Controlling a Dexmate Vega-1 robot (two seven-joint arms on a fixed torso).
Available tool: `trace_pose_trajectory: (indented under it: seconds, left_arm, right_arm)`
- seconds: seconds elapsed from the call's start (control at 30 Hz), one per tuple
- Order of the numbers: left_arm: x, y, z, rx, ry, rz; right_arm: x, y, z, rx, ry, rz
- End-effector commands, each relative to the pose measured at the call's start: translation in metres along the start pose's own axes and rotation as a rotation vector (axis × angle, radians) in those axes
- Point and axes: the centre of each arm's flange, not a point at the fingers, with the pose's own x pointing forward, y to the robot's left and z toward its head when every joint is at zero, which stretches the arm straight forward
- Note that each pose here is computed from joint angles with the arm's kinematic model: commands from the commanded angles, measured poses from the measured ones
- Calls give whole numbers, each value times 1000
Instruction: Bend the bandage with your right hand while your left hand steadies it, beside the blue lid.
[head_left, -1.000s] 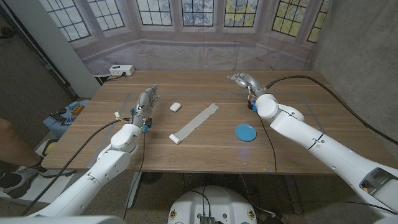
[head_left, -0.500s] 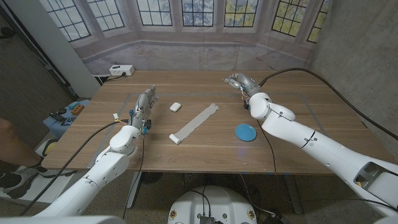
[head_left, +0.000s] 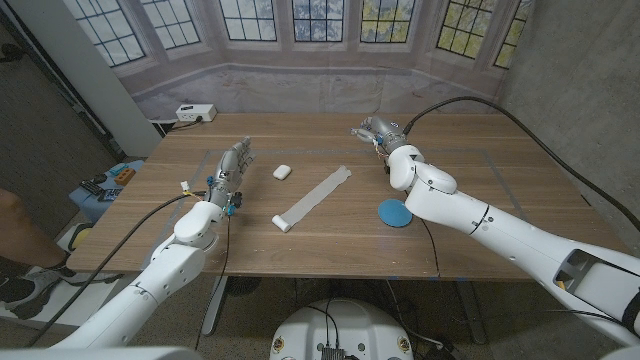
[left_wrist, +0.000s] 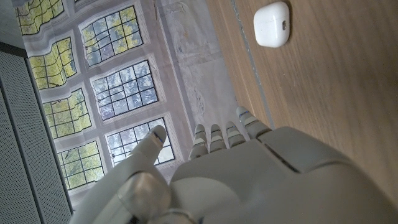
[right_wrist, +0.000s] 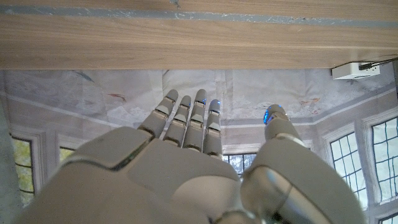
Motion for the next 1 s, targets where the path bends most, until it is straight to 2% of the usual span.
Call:
trace_pose_trajectory:
  seconds: [0.03,0.2,0.57,1.0]
  left_arm:
    - [6,7,2,8,2,-13]
    - [7,7,2,11,2,-17]
    - [3,5,-2,7,11,-14]
    - [-4,1,-7,8,33,-13]
  right_arm:
    - [5,5,17,-126,19,-10]
    - [7,7,24,-186,20,-5]
    - [8,13,29,-260,25,12]
    - [10,31,23,-298,49,44]
